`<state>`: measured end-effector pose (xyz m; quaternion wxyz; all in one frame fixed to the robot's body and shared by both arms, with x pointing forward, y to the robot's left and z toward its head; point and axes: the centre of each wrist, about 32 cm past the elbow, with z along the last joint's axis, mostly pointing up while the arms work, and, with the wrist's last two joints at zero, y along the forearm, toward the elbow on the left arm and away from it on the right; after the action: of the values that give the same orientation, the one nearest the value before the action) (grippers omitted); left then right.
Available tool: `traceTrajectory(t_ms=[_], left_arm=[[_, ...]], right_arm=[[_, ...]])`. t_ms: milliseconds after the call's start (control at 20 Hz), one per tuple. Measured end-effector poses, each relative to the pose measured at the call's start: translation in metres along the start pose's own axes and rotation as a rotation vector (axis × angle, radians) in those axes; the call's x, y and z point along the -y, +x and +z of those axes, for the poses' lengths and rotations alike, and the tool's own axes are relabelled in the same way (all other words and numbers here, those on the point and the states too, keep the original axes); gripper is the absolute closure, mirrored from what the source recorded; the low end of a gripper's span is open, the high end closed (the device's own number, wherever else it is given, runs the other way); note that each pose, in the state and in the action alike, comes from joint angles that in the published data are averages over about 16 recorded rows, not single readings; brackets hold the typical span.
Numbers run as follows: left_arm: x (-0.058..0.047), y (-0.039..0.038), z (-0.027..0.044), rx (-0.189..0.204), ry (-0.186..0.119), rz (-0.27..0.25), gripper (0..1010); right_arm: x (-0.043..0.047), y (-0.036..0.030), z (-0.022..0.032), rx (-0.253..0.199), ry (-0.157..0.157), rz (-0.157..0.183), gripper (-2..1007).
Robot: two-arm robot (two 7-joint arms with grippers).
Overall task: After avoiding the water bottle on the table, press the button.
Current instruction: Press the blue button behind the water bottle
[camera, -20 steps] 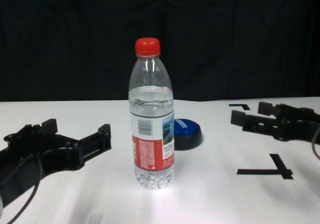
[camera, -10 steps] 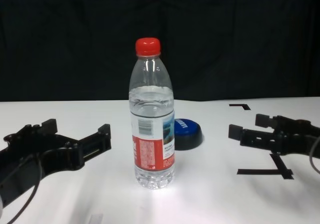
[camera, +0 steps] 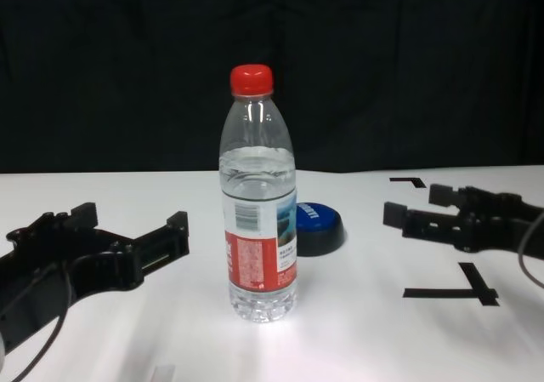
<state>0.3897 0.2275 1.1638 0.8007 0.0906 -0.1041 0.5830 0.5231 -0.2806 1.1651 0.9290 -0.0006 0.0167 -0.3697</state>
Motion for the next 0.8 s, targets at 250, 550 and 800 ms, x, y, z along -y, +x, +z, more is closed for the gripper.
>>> traceTrajectory(t_ms=[250, 550, 800], left_arm=[[0.000, 0.0000, 0.0000, 0.000, 0.000, 0.000, 7], [0.000, 0.0000, 0.0000, 0.000, 0.000, 0.000, 7], [0.000, 0.0000, 0.0000, 0.000, 0.000, 0.000, 7]], right_arm=[[-0.0090, 0.0053, 0.0058, 0.017, 0.001, 0.010, 3], [-0.0237, 0.0140, 0.0126, 0.038, -0.002, 0.026, 3], [-0.0352, 0.0207, 0.0168, 0.050, -0.005, 0.040, 3]])
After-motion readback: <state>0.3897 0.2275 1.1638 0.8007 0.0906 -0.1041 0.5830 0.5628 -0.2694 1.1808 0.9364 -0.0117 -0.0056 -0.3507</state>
